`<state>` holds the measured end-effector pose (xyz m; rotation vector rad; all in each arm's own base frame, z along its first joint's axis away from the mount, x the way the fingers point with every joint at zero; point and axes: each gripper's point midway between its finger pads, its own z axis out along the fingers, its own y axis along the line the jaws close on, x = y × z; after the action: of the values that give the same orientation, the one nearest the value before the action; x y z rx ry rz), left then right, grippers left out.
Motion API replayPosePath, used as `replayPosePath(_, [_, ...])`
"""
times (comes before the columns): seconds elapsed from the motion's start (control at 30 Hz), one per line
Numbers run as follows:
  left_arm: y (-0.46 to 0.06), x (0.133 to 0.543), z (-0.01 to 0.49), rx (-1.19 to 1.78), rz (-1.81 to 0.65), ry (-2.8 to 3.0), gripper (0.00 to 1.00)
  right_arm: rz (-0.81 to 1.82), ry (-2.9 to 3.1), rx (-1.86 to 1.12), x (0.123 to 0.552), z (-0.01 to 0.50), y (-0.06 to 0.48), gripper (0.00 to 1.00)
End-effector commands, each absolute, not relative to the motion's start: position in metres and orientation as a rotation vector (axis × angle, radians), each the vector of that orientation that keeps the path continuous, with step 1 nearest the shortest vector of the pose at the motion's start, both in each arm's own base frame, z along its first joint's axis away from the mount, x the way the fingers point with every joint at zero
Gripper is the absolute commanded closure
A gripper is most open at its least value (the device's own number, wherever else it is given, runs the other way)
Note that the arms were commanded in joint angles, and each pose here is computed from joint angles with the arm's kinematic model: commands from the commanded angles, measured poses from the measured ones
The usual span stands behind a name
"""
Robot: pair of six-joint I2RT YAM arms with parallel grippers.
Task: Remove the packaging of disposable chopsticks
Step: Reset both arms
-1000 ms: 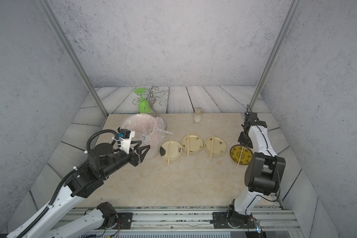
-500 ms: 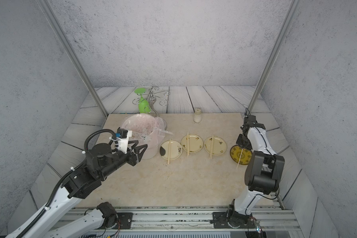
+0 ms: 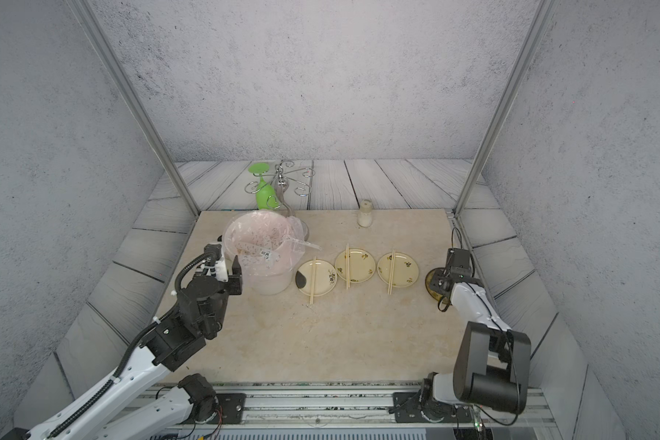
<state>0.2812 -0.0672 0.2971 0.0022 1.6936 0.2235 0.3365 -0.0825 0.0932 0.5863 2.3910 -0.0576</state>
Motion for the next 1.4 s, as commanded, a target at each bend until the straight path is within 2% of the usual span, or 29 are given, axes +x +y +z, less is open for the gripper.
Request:
replayPosePath(0.0, [-0.031,0.272,0.32,-0.18,0.324,1.549,0.44,0.008,2.138,0.434,0.365,0.131,-0.066,0.55])
replayPosePath(0.33, [0.009,0.279,0.233,-0.266,0.464,1.636,0.45,-0.013,1.924,0.121,0.366,0.122,-0.025,0.48])
replayPosePath(0.67, [0.03,0.301,0.165,-0.273,0.359,1.719,0.44,0.028,1.873,0.054,0.371,0.121,-0.014,0.47])
replayPosePath(0.8, [0.027,0.322,0.149,-0.228,0.331,1.77,0.42,-0.012,1.998,0.042,0.37,0.116,-0.015,0.46])
replayPosePath(0.97, [0.021,0.343,0.142,-0.161,0.28,1.773,0.4,0.084,1.932,-0.039,0.376,0.119,0.003,0.44])
replayPosePath(1.1, [0.026,0.348,0.141,-0.178,0.22,1.757,0.38,0.039,2.075,0.04,0.37,0.106,-0.008,0.44])
replayPosePath(1.23, [0.026,0.351,0.141,-0.158,0.174,1.744,0.37,0.096,2.046,-0.041,0.363,0.11,0.006,0.43])
replayPosePath(1.37, [0.02,0.356,0.139,-0.102,0.156,1.745,0.36,0.059,2.042,-0.003,0.366,0.11,-0.002,0.41])
